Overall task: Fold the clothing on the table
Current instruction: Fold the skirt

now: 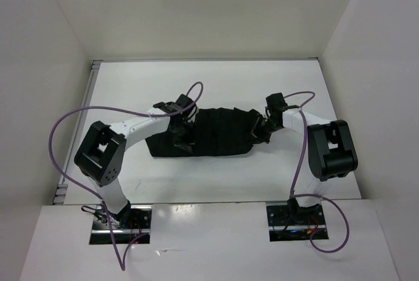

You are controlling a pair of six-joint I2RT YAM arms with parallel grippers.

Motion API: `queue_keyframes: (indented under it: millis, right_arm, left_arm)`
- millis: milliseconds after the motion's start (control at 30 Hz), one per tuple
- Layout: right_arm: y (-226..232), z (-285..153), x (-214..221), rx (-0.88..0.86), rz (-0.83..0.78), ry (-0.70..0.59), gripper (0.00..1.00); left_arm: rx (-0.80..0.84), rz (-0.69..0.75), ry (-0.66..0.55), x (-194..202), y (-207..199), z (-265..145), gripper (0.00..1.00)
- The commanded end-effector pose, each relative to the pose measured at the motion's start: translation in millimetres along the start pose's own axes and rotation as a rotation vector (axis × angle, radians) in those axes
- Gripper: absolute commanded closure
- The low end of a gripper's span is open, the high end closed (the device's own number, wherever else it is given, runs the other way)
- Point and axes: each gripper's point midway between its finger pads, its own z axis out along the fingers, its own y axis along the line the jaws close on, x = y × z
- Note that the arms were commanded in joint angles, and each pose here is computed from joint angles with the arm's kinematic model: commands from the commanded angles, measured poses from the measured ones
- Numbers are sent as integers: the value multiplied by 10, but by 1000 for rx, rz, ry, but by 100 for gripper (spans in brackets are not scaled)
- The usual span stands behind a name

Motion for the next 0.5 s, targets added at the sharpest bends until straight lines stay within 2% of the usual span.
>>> queue_keyframes:
  millis: [0, 67, 167, 433, 467]
  right_arm:
    - [204, -169, -105, -37, -25, -77, 100]
    - [235, -224, -124, -45, -34, -99, 100]
    - [203, -249, -64, -41, -21, -94, 100]
    - [20, -220, 96, -4, 42, -78, 100]
    - [9, -219, 85, 3, 42, -84, 100]
  left_arm:
    - [-210, -67, 12, 120, 431, 120, 100]
    - [-282, -70, 25, 138, 589, 233, 100]
    - [-292, -87, 6, -19, 602, 365, 100]
    - [-237, -34, -103, -827, 276, 651, 100]
    - [-213, -28, -145, -1011, 159, 600, 100]
